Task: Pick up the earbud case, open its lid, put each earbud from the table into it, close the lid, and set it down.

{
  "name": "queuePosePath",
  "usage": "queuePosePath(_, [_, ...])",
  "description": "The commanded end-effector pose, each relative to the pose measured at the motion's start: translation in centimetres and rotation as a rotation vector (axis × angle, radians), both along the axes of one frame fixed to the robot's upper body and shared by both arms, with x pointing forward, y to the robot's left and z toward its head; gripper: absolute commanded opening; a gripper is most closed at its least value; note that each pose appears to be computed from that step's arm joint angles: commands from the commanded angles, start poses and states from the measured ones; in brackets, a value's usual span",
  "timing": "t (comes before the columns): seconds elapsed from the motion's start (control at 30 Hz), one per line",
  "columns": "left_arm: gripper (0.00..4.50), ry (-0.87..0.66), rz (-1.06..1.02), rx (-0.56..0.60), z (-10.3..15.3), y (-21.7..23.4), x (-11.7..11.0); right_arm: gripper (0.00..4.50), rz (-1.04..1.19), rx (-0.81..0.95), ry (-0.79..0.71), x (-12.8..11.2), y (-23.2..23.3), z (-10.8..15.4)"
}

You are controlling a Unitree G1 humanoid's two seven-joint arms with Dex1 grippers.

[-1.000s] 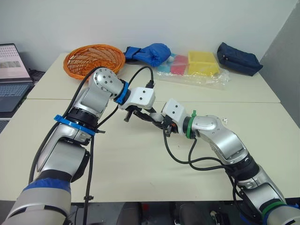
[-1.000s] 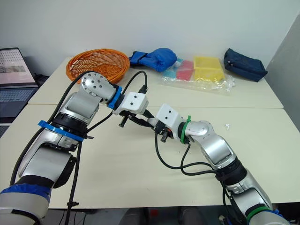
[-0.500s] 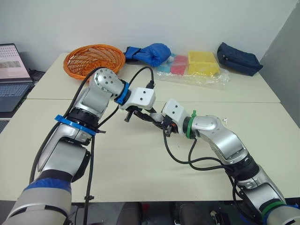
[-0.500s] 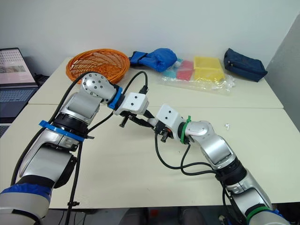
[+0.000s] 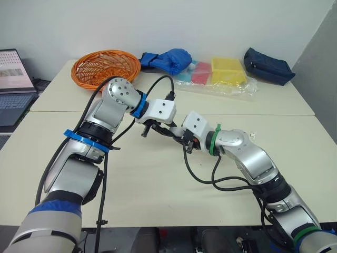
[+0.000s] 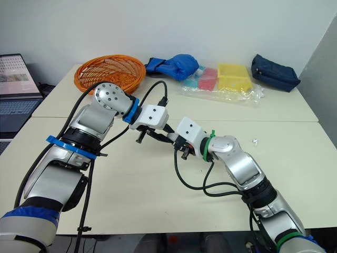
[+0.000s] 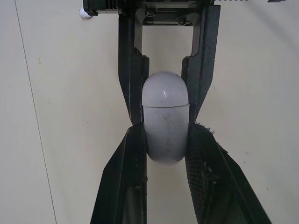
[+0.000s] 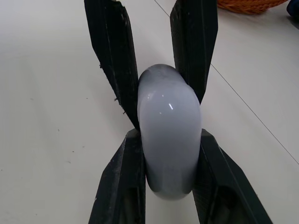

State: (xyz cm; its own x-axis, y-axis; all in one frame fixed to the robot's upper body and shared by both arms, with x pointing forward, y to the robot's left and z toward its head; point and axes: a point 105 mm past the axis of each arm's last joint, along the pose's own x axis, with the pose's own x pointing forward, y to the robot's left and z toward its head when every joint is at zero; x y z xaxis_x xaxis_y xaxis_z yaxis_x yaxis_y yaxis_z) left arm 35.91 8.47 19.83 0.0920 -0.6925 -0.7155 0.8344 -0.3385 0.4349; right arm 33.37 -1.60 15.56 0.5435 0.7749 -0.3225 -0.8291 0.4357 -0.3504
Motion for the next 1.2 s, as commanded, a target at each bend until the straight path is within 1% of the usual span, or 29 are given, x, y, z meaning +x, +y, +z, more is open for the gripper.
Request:
queuePosePath(0.03, [0.74, -0.062, -0.013, -0.035, 1.8, -0.4, 0.0, 1.23, -0.027, 0.045, -0.058, 0.4, -0.4, 2.0])
queuePosePath(0.07, [0.74, -0.062, -0.012, -0.036, 1.8, -0.4, 0.0, 1.59, -0.025, 0.048, -0.059, 0.4, -0.4, 2.1])
queuePosePath(0.1, [0.74, -0.062, -0.013, -0.036, 1.8, -0.4, 0.0, 1.72, -0.025, 0.051, -0.06, 0.4, -0.4, 2.1])
queuePosePath(0.2, [0.74, -0.046, -0.009, -0.05, 1.5, -0.4, -0.1, 2.79, -0.007, 0.071, -0.052, 0.1, -0.4, 2.6])
queuePosePath(0.27, [0.74, -0.021, 0.002, -0.074, 1.3, -0.4, -0.1, 3.46, -0.001, 0.085, -0.05, 0.0, -0.7, 3.0])
queuePosePath(0.3, [0.74, -0.003, 0.013, -0.088, 1.1, -0.3, -0.1, 3.88, 0.007, 0.084, -0.055, -0.2, -0.9, 3.2])
queuePosePath(0.37, [0.74, 0.063, 0.053, -0.156, 0.9, -0.2, -0.2, 4.48, 0.029, 0.105, -0.052, -0.9, -2.1, 4.1])
queuePosePath(0.47, [0.74, 0.223, 0.119, -0.318, 0.3, 0.3, -0.8, 4.48, 0.052, 0.157, -0.055, -2.1, -4.2, 5.9])
queuePosePath(0.5, [0.74, 0.257, 0.138, -0.352, 0.1, 0.4, -0.9, 4.48, 0.058, 0.175, -0.051, -2.4, -4.6, 6.3])
queuePosePath(0.53, [0.74, 0.327, 0.151, -0.445, 0.2, 0.4, -1.4, 4.48, 0.066, 0.204, -0.052, -2.7, -5.3, 6.9])
queuePosePath(0.57, [0.74, 0.378, 0.157, -0.51, 0.3, 0.5, -1.7, 4.48, 0.072, 0.223, -0.053, -2.9, -5.8, 7.4])
queuePosePath(0.6, [0.74, 0.439, 0.212, -0.614, 0.2, 0.6, -1.7, 4.48, 0.072, 0.231, -0.058, -3.1, -6.5, 8.0])
queuePosePath(0.67, [0.74, 0.521, 0.295, -0.759, -0.1, 0.7, -1.7, 4.48, 0.071, 0.231, -0.068, -3.2, -7.2, 8.8])
queuePosePath(0.73, [0.74, 0.556, 0.335, -0.852, -0.3, 0.6, -2.1, 4.48, 0.073, 0.215, -0.085, -3.0, -7.5, 9.4])
queuePosePath(0.8, [0.74, 0.533, 0.359, -0.91, -0.6, 0.2, -2.4, 4.48, 0.095, 0.186, -0.092, -2.8, -7.5, 9.6])
queuePosePath(0.9, [0.74, 0.518, 0.385, -0.951, -0.8, -0.3, -2.5, 4.48, 0.114, 0.155, -0.094, -2.6, -7.5, 9.3])
queuePosePath(0.97, [0.74, 0.471, 0.396, -1.034, 0.1, -1.0, -2.3, 4.48, 0.096, 0.132, -0.089, -1.6, -7.2, 9.1])
queuePosePath(1.07, [0.74, 0.348, 0.423, -1.096, 0.8, -1.4, -1.8, 4.48, 0.117, 0.105, -0.085, -1.1, -6.4, 8.9])
queuePosePath(1.13, [0.74, 0.212, 0.498, -1.099, 0.3, -1.4, -1.2, 4.48, 0.112, 0.099, -0.087, -0.6, -6.5, 9.0])
queuePosePath(1.2, [0.74, 0.128, 0.54, -1.11, 0.1, -1.3, -0.9, 4.48, 0.105, 0.101, -0.088, -0.4, -6.6, 9.2])
